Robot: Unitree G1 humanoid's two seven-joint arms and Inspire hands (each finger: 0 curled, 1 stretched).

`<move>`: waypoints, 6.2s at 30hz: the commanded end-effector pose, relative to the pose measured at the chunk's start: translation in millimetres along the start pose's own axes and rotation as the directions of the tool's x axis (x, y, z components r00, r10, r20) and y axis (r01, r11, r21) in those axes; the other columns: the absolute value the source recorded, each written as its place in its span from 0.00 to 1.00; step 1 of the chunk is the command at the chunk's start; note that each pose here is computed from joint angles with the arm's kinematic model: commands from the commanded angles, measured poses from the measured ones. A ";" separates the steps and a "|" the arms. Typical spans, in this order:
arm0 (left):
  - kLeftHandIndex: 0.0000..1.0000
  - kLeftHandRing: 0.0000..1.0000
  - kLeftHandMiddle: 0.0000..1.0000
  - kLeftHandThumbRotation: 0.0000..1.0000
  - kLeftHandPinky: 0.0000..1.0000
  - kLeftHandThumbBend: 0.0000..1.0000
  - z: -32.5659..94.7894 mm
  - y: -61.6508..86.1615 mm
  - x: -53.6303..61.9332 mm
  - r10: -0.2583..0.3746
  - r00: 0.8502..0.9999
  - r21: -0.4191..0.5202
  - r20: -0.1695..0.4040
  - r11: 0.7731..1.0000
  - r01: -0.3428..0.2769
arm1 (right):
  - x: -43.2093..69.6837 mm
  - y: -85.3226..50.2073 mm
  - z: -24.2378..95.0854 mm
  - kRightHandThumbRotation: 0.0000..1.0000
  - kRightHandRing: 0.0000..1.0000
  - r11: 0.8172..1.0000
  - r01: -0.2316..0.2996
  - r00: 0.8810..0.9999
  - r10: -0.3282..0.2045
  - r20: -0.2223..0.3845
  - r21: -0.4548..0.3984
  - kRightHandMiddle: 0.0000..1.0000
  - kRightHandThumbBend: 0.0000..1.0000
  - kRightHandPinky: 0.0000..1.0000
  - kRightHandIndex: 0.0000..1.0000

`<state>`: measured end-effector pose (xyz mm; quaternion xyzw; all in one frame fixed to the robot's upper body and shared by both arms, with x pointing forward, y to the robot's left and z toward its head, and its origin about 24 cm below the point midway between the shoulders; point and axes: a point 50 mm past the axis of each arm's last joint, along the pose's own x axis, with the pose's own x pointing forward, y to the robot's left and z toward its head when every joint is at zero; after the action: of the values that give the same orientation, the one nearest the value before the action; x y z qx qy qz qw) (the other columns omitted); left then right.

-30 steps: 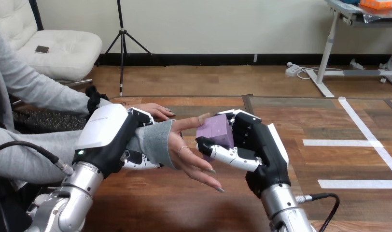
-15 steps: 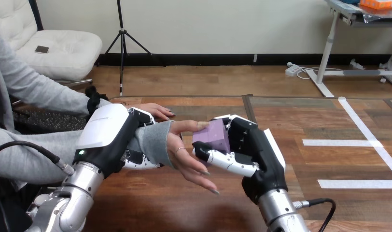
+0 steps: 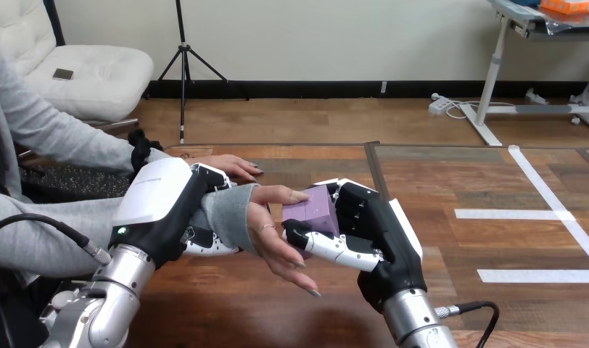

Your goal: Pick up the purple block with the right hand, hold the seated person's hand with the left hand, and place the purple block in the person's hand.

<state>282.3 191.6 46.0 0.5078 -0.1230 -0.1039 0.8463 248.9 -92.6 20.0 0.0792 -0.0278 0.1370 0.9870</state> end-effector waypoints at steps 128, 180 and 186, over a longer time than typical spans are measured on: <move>0.70 0.69 0.72 0.50 0.62 0.84 33.8 46.5 -36.3 0.068 0.990 -0.092 0.124 0.994 -0.057 | -6.6 -41.6 39.2 0.98 0.82 0.997 -0.027 0.996 0.020 0.090 0.071 0.82 1.00 0.83 0.84; 0.80 0.77 0.80 0.99 0.63 0.97 14.2 31.9 -106.0 0.319 0.946 -0.595 0.060 0.772 -0.223 | -60.9 -74.1 27.5 1.00 0.88 0.985 0.039 0.998 -0.047 0.044 0.168 0.87 1.00 0.90 0.89; 0.82 0.81 0.82 1.00 0.69 0.91 16.6 23.9 -112.0 0.316 0.949 -0.655 0.022 0.722 -0.225 | -65.6 -73.7 25.9 1.00 0.88 0.984 0.041 0.997 -0.051 0.051 0.174 0.87 1.00 0.90 0.88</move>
<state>174.2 225.3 65.3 0.1871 -0.2075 -0.0585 0.9584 198.3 -183.3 7.7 0.1768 0.0196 0.0992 0.9790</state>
